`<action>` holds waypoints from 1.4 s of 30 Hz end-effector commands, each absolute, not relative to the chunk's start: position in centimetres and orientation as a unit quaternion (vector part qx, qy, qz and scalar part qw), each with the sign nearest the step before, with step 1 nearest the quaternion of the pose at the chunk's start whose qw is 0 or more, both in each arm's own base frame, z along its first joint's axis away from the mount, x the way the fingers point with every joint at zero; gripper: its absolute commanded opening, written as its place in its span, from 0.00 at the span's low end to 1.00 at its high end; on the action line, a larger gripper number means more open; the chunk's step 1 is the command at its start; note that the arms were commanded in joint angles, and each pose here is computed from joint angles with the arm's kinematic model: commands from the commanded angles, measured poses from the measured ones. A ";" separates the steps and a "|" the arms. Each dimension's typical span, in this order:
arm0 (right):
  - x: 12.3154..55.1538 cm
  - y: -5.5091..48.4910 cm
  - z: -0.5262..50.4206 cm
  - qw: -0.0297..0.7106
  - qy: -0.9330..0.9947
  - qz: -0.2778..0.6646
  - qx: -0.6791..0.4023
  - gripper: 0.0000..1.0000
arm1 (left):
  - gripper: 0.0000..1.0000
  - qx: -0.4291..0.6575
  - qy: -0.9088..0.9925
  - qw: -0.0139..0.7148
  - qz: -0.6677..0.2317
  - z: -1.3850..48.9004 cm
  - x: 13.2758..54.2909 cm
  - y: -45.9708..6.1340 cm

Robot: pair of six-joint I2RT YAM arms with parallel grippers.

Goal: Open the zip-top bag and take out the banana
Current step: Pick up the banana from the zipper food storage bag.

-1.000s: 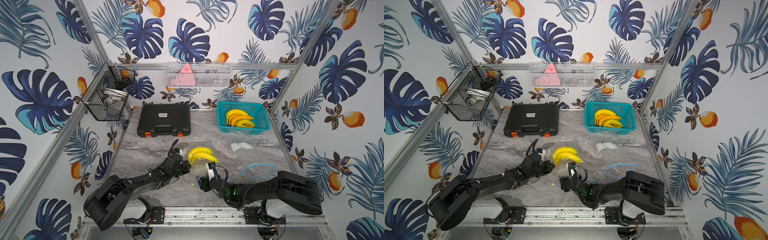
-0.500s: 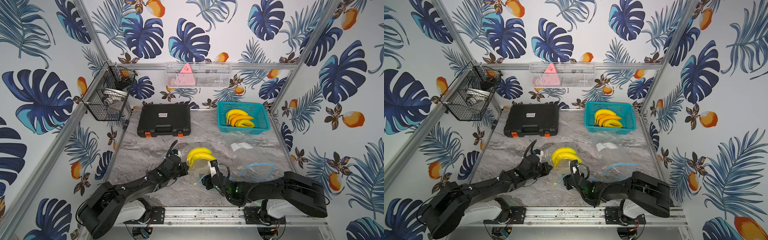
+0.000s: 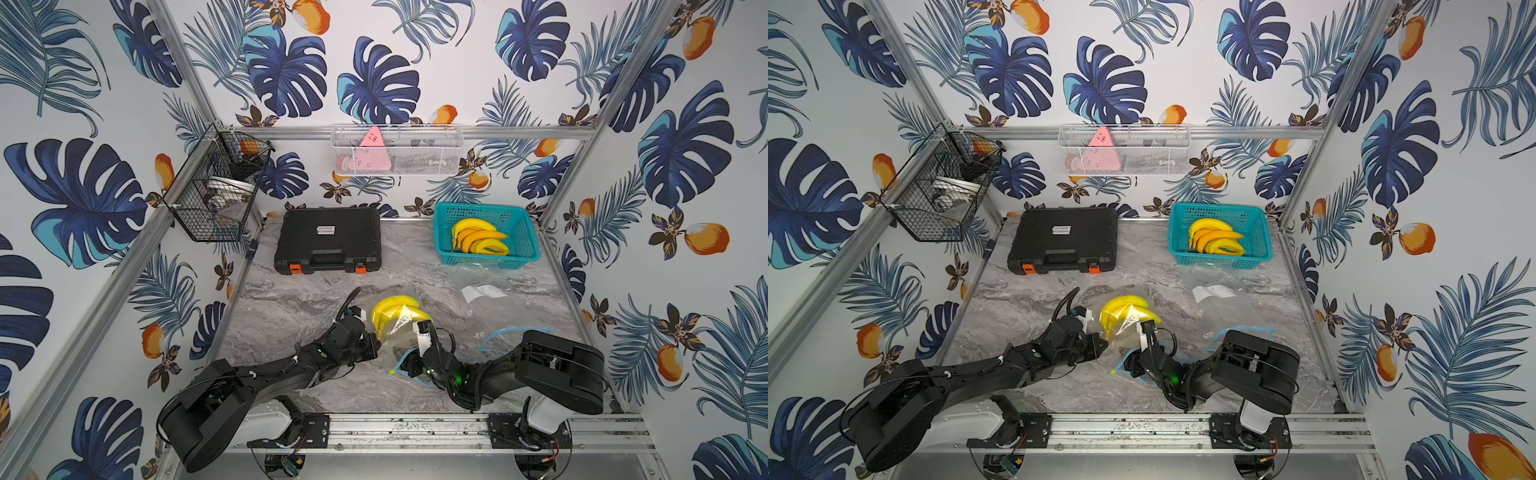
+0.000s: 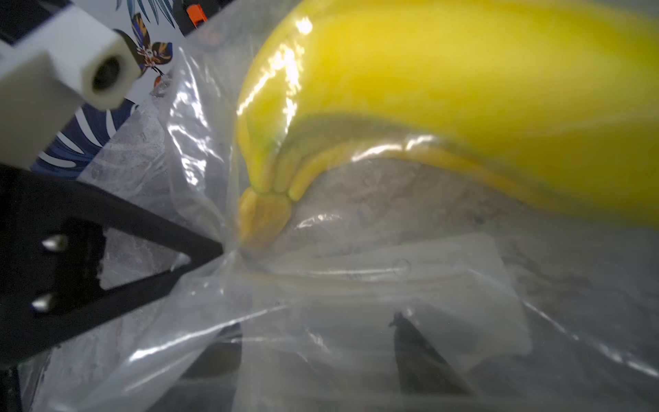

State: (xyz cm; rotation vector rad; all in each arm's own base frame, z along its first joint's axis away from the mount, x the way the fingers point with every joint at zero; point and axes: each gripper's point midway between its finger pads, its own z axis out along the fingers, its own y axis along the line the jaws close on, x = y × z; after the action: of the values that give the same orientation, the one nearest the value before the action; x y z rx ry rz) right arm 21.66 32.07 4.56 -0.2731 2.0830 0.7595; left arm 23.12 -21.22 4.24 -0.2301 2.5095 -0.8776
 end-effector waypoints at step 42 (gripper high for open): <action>21.0 28.4 8.1 0.426 0.838 0.308 -0.144 0.68 | 0.28 -0.038 0.887 0.389 -0.245 8.7 37.3 -17.7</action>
State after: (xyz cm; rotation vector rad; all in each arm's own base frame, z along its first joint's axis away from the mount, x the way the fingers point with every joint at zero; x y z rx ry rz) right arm 21.36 28.04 8.31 -0.3218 2.0777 0.7579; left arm 36.01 -15.96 7.25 -0.1004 2.3416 -0.4929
